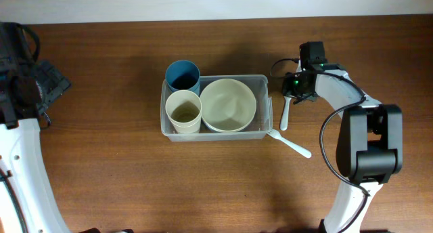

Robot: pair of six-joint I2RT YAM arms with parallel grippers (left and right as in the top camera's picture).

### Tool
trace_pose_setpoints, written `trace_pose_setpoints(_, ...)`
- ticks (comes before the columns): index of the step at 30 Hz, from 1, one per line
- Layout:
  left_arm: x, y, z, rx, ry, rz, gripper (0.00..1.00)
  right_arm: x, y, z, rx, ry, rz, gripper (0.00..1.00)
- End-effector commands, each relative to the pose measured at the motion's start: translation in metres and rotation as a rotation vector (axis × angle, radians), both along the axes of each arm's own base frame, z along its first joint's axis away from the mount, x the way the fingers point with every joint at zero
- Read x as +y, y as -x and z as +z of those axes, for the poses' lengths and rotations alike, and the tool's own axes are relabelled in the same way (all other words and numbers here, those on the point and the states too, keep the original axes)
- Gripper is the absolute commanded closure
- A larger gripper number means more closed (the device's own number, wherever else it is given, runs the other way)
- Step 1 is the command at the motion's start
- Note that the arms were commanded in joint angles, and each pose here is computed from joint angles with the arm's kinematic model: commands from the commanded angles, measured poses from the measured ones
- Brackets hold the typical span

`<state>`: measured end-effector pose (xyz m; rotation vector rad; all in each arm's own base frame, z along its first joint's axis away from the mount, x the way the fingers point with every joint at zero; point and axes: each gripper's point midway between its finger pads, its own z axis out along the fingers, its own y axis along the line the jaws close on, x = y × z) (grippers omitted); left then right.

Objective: Pack container
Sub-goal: 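Carry the spoon over the container's back-right corner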

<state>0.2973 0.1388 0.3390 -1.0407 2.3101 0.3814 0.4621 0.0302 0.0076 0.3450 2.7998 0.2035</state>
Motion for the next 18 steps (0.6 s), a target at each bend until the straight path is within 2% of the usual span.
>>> trace_pose_setpoints(1, 0.0014, 0.0001, -0.0019, 0.001, 0.007, 0.014, 0.00, 0.0072, 0.0402, -0.0528, 0.181, -0.022, 0.014, 0.83)
trace_pose_setpoints(7, 0.0014, 0.0001, -0.0019, 0.001, 0.007, 0.014, 0.00, 0.0081, 0.0411, -0.0528, 0.185, -0.028, 0.010, 0.83)
trace_pose_setpoints(18, 0.0014, 0.0001, -0.0019, 0.001, 0.007, 0.014, 0.00, 0.0129, 0.0487, -0.0570, 0.240, -0.090, -0.136, 0.82)
